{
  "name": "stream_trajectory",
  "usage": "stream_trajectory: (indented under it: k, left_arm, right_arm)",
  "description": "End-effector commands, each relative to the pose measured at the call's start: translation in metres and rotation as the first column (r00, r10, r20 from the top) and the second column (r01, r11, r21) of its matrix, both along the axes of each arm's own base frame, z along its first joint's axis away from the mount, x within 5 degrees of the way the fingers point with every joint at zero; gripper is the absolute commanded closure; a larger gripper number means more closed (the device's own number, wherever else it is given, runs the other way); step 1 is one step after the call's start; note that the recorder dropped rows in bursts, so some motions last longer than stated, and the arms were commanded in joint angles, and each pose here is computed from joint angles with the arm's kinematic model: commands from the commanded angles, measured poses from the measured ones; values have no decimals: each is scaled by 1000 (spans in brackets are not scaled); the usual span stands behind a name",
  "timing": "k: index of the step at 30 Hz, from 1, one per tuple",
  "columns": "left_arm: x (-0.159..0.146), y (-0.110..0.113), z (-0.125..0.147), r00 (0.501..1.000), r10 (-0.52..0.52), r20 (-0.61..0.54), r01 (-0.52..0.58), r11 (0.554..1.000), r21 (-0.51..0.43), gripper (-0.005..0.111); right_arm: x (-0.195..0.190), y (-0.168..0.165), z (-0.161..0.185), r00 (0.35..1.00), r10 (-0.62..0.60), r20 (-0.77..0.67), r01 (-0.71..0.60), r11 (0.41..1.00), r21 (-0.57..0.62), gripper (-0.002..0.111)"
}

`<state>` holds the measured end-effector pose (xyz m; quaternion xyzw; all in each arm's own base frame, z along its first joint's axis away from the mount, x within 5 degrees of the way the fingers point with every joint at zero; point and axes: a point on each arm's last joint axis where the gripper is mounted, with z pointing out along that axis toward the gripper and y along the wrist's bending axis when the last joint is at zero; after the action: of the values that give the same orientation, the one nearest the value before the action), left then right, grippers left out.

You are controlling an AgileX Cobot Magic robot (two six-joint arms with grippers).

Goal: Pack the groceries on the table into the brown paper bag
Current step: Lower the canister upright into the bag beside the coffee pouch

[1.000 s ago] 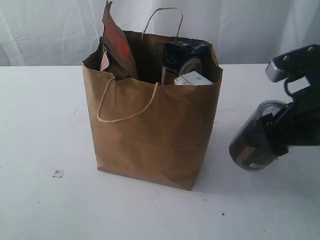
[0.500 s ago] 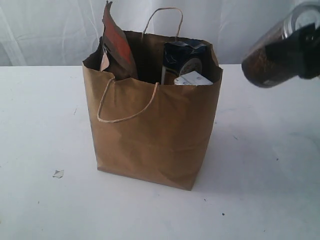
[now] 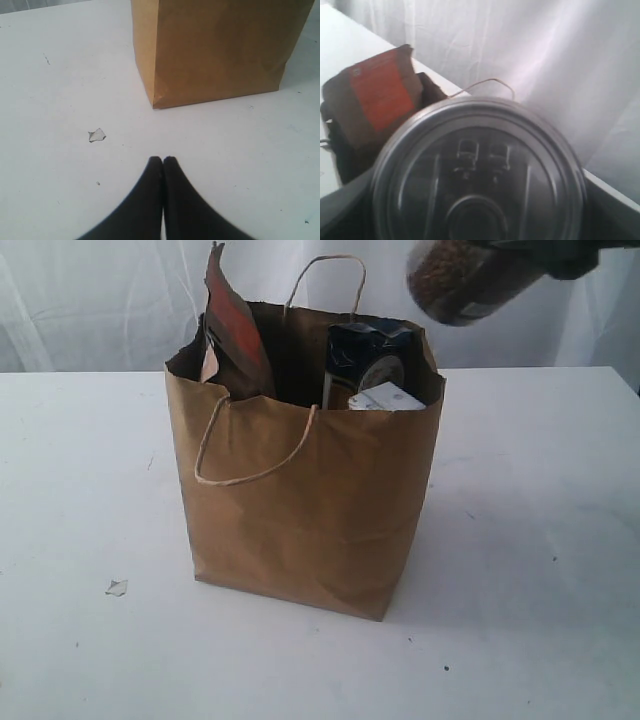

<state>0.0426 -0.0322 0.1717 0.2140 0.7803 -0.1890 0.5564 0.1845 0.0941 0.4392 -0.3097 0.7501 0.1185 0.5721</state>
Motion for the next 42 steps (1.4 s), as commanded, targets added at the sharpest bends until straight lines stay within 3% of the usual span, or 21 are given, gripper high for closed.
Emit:
stream_trajectory:
  k: [1,7,13,27,42]
  left_arm:
    - [0,0,-1,1000,6,-8,-6,1000,-12,107]
    - [0,0,-1,1000,6,-8,-6,1000,-12,107]
    - [0,0,-1,1000,6,-8,-6,1000,-12,107]
    - [0,0,-1,1000,6,-8,-6,1000,-12,107]
    - [0,0,-1,1000,6,-8,-6,1000,-12,107]
  right_arm:
    - [9,26,7,993,104,62,-101,994,-52,108]
    - [22,62,-5,978,209,20,-206,973,-109,108]
    - [41,80,-21,972,233,-16,-233,961,-149,108]
    - [64,98,-52,964,243,-110,-261,944,-200,108]
    - [77,110,-94,917,243,-316,-327,912,-247,108]
